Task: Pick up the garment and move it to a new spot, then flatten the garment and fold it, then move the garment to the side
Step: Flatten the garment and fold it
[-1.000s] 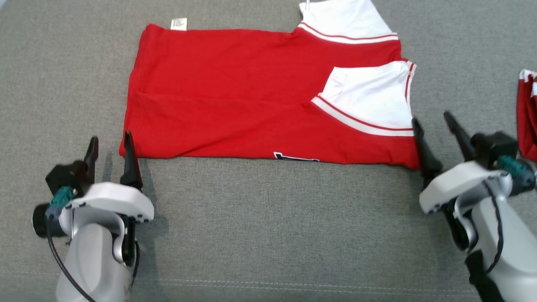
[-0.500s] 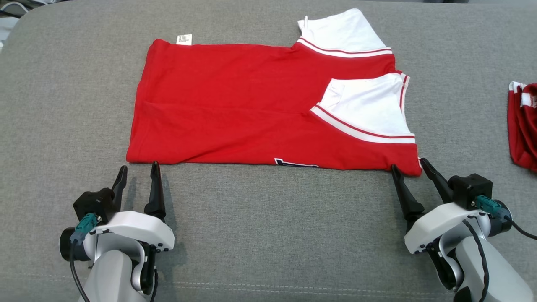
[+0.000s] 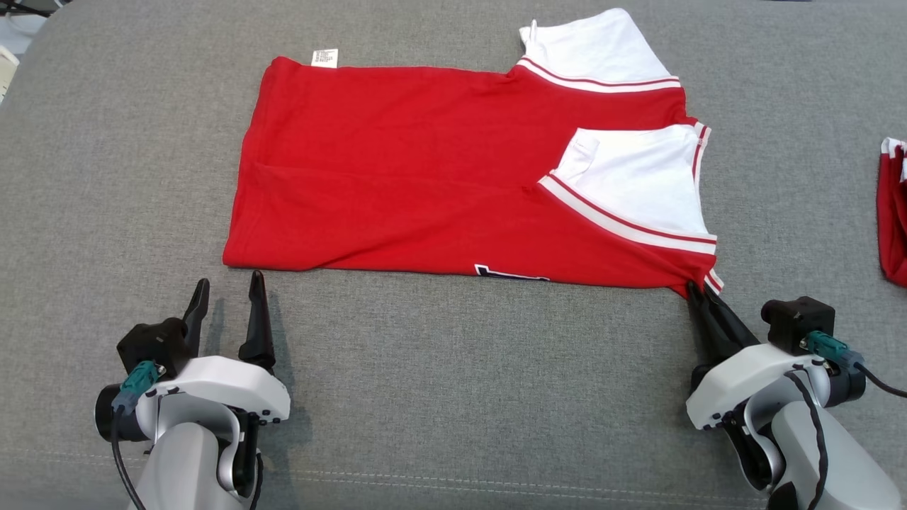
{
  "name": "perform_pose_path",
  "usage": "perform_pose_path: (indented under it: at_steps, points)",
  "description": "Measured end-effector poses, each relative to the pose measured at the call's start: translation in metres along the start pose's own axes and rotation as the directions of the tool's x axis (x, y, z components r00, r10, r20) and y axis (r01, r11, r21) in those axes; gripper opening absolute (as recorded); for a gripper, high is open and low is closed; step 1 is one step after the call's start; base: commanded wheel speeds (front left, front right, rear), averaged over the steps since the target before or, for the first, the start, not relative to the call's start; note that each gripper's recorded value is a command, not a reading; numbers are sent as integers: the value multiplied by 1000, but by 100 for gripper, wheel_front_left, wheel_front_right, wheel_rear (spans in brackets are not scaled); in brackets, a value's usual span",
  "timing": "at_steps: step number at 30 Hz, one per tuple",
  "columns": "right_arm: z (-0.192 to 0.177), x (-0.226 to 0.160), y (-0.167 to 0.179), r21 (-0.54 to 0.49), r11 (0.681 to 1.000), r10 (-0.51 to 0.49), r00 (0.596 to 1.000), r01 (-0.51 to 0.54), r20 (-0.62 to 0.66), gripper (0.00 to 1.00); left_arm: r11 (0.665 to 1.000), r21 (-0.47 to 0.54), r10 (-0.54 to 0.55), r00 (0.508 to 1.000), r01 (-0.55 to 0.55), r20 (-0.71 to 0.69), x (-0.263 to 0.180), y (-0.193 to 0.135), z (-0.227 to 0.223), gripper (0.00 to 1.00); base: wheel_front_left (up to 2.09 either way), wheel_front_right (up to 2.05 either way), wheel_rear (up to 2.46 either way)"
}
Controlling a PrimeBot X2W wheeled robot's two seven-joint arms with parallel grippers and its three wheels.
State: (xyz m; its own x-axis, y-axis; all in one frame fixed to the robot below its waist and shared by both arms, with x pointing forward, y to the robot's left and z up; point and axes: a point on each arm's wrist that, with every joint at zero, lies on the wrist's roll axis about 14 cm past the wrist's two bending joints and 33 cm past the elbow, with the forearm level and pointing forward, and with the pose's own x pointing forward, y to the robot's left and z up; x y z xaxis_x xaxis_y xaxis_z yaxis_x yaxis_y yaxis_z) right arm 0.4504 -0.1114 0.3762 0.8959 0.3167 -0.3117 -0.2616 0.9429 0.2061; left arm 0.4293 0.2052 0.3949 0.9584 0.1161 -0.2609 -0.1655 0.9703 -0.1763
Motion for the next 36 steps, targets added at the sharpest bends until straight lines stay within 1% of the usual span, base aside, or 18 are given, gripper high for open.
perform_pose_path:
  at_steps: [6,8,12,18,19,20,22,23,24,25,26,36]
  points:
    - [0,3,-3,3,1000,-1,1000,1,0,0,1000,1,15,999,-15,-34,8,4,-10,100,0,0,0]
    - [1,6,-3,-3,1000,4,1000,-4,3,0,1000,-4,0,1000,0,-26,20,0,-5,100,0,0,0]
    - [2,7,-4,-5,1000,5,1000,-5,5,0,1000,-10,-18,999,18,-33,31,-5,-6,100,0,0,0]
    - [4,8,-6,3,1000,3,1000,-3,13,0,1000,-22,-23,995,21,-93,37,-8,-24,100,0,0,0]
    - [4,8,-6,3,1000,3,1000,-3,14,0,999,-24,-23,995,21,-100,38,-8,-26,47,0,0,0]
    - [4,8,-6,3,1000,4,1000,-4,14,0,999,-27,-23,994,21,-102,39,-9,-27,40,0,0,0]
    - [4,9,-6,1,1000,4,1000,-4,15,0,999,-19,-27,995,26,-100,43,-10,-25,35,0,0,0]
    - [4,9,-7,1,1000,3,1000,-3,15,0,999,-15,-34,994,33,-102,45,-12,-26,24,0,0,0]
    - [5,9,-7,1,1000,2,1000,-2,16,0,999,-15,-38,994,37,-107,47,-13,-27,18,0,0,0]
    - [6,10,-8,1,1000,1,1000,-1,18,0,999,-18,-37,993,35,-114,48,-13,-29,8,0,0,0]
    - [6,10,-9,1,1000,0,1000,0,20,0,999,-18,-36,992,34,-121,48,-13,-31,0,0,0,0]
    - [8,11,-11,17,1000,-8,1000,8,28,0,999,-28,-39,991,36,-132,52,-9,-33,0,0,0,0]
